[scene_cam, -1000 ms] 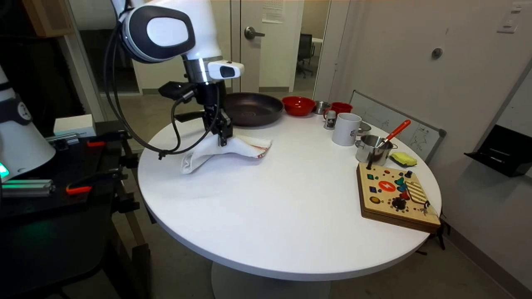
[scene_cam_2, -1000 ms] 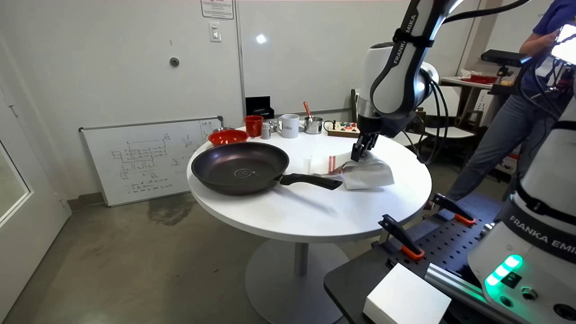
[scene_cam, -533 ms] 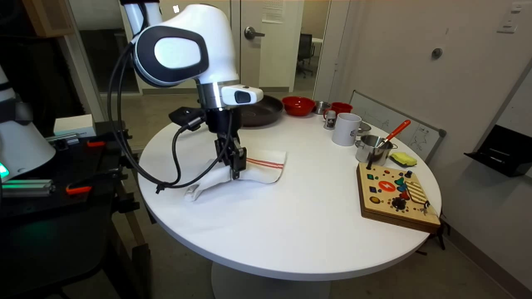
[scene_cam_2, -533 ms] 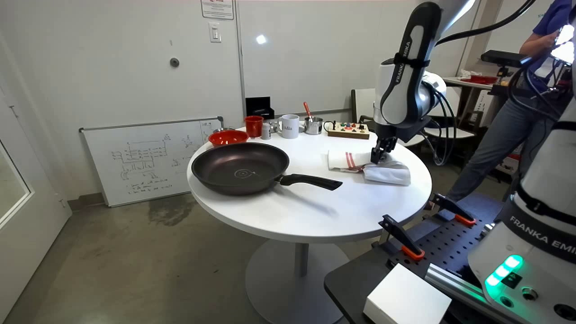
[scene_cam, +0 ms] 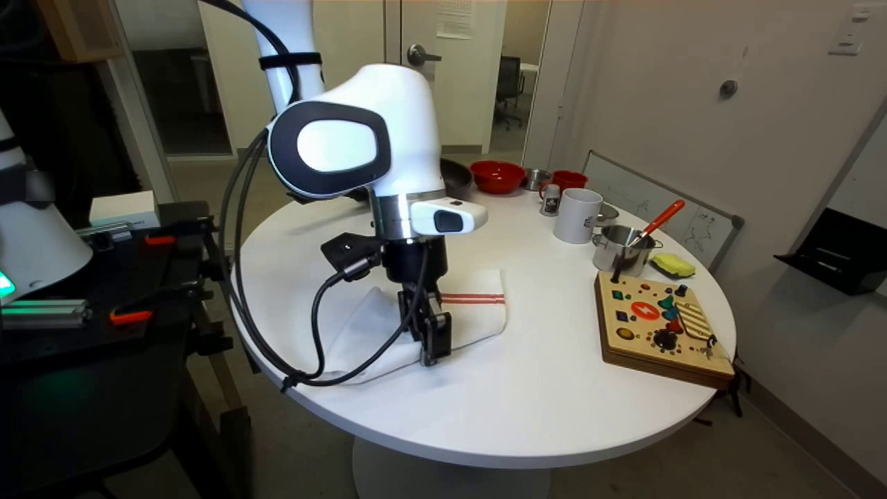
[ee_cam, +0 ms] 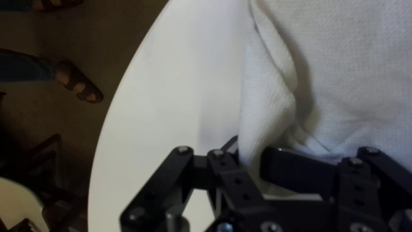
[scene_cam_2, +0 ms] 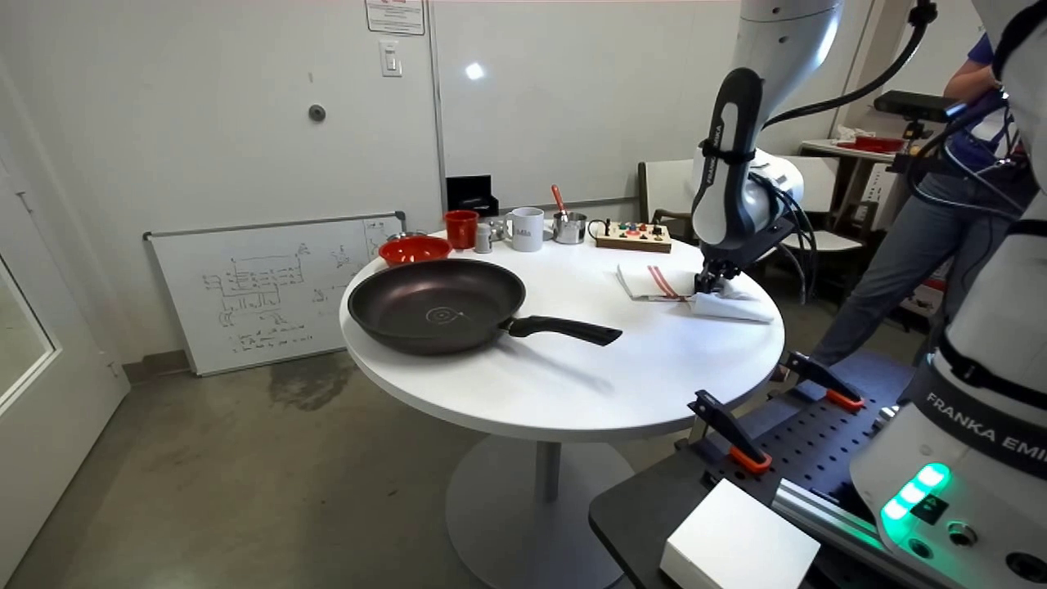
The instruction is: Pick up the cloth and wipe the table
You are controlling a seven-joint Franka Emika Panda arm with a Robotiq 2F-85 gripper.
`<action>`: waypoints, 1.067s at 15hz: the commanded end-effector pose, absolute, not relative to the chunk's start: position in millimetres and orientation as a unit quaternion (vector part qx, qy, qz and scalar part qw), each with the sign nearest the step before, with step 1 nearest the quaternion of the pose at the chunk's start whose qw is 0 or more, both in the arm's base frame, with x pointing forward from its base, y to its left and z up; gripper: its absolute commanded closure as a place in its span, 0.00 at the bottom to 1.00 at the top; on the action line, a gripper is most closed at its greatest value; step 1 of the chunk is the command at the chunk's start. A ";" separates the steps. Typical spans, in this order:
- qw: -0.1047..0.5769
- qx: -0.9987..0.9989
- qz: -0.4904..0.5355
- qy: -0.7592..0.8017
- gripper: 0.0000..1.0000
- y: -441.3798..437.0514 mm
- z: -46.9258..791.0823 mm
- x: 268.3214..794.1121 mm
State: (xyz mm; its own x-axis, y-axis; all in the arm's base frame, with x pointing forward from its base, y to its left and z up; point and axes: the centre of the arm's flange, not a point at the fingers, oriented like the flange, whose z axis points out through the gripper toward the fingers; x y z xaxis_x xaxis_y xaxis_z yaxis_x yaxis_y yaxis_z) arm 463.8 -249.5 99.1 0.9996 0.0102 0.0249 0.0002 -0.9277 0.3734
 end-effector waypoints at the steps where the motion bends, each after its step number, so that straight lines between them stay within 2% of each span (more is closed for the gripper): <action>1: 0.206 0.978 0.010 -0.015 0.95 -273.1 85.1 499.3; 5: 0.193 0.981 -0.010 -0.010 0.96 -275.5 101.8 521.7; 10: 0.077 0.994 -0.068 0.039 0.95 -259.1 138.2 541.4; 16: 0.017 0.992 -0.085 0.092 0.96 -220.5 172.3 547.0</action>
